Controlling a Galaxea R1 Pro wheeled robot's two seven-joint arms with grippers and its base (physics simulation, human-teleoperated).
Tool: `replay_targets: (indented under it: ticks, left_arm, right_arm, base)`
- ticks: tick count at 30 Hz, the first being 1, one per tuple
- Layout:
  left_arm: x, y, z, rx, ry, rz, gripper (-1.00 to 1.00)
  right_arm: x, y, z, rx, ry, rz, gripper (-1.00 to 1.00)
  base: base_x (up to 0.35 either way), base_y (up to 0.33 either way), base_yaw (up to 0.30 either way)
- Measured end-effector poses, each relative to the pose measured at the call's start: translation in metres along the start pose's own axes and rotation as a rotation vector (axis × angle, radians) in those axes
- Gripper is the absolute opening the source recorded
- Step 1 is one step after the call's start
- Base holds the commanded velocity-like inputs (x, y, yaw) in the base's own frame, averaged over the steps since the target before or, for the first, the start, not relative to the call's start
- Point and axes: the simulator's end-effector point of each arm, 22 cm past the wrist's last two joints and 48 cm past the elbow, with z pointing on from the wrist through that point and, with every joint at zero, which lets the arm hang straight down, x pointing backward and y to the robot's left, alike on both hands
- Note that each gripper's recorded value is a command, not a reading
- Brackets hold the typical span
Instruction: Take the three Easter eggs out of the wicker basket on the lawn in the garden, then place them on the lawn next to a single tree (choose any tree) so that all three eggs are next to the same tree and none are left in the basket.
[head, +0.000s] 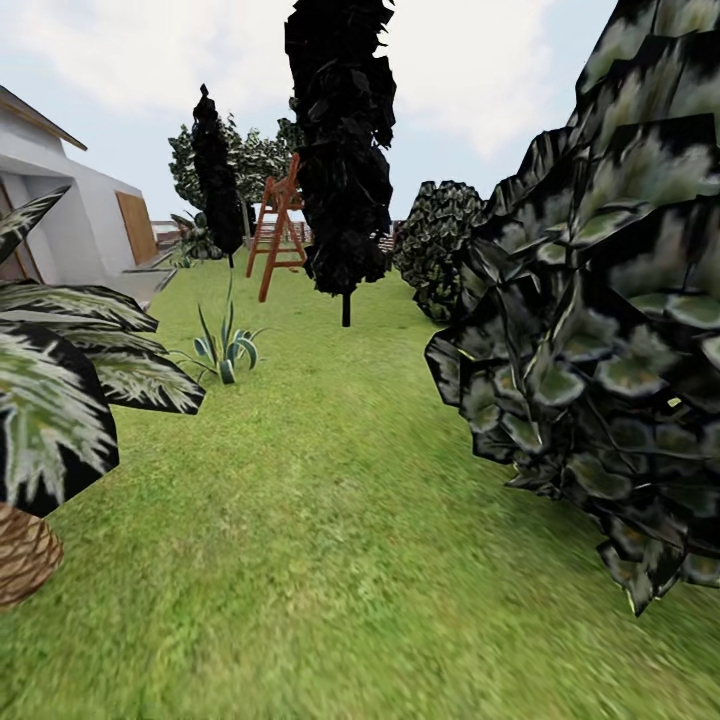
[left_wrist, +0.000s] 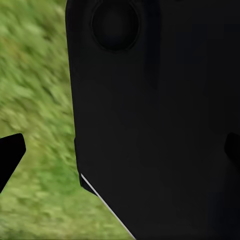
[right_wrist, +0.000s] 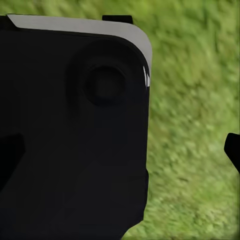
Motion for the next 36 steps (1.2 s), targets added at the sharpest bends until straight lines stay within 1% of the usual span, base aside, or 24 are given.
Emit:
replay_targets:
  ticks: [11,14,19,27,36]
  left_arm:
    - [0.0003,0.0006,0.0,0.0,0.001,0.0,1.0]
    - [0.0,0.0006,0.0,0.0,0.0,-0.001,1.0]
    - [0.0001,0.0,-0.0001,0.001,0.0,-0.004,1.0]
    - [0.0002,-0.0002,-0.0001,0.001,0.001,-0.004,1.0]
    - [0.0001,-0.0003,-0.0001,0.001,0.0,-0.004,1.0]
  right_arm:
    - [0.0006,-0.0034,0.0,0.002,0.002,0.001,1.0]
    - [0.0003,-0.0033,-0.0001,0.002,0.001,0.0,1.0]
    - [0.0,-0.0006,-0.0001,-0.001,-0.001,0.0,1.0]
    - [-0.0002,-0.0001,-0.0001,-0.001,-0.001,0.001,1.0]
    - [-0.0001,0.0001,-0.0001,-0.002,-0.001,-0.001,1.0]
  base:
    - [0.0,0.0,0.005]
    - [0.131,0.0,0.0]
    - [0.291,0.0,0.006]
    - [0.333,0.0,0.16]
    - [0.336,0.0,0.017]
